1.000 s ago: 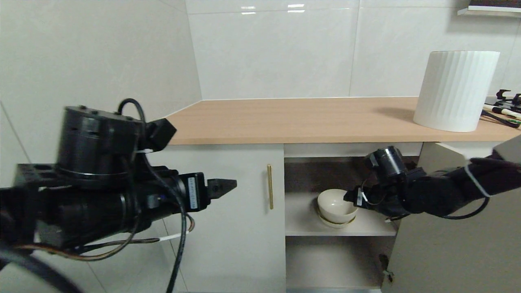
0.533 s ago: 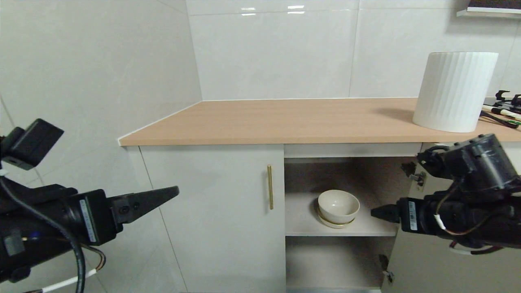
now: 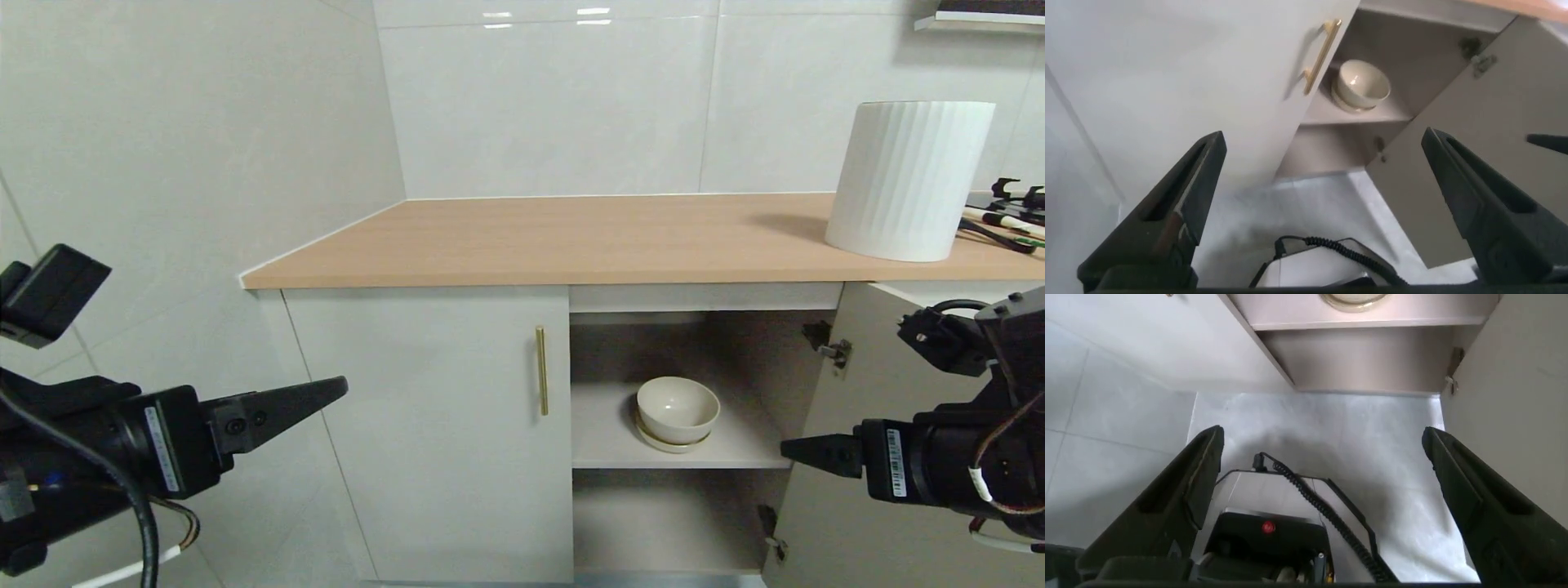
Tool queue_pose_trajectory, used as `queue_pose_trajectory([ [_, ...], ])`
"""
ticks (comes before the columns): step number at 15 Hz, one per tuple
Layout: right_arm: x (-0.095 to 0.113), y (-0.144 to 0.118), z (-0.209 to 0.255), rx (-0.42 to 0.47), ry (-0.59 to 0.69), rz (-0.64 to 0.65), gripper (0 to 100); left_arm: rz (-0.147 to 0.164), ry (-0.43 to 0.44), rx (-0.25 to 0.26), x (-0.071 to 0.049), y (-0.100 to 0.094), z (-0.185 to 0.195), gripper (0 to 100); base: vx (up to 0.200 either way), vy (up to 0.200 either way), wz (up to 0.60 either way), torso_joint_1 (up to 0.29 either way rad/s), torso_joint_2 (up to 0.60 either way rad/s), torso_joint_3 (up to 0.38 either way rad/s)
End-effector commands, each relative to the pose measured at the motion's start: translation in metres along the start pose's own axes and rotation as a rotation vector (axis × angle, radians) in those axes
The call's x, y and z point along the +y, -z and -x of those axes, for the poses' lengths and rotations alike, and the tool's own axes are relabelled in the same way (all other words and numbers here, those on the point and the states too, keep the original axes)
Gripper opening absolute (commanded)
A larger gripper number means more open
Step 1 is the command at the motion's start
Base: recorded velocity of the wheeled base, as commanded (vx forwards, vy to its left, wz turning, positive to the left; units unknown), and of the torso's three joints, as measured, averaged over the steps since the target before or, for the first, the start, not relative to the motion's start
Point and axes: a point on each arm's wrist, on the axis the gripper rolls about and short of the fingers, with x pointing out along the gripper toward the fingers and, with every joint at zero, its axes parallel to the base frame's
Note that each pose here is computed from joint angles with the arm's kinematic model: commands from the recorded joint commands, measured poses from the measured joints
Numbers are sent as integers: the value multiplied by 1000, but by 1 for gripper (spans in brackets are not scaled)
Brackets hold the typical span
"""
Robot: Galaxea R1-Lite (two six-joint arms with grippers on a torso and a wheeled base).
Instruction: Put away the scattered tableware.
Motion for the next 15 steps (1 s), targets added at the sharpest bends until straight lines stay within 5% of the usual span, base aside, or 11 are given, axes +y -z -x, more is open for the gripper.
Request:
queue_pose_trajectory([
  [1, 0, 1, -1, 6, 1, 2, 100, 0, -9, 21, 1, 2, -5, 100, -200, 0, 0, 17, 7, 2],
  [12, -1, 7, -11, 49, 26, 29, 100, 0, -18, 44, 2, 5, -8, 100, -200, 0, 0, 1, 3, 1],
  [15, -1, 7, -11, 47, 27, 29, 100, 0, -18, 44, 2, 5, -8, 100, 0, 0, 0, 0, 0, 0],
])
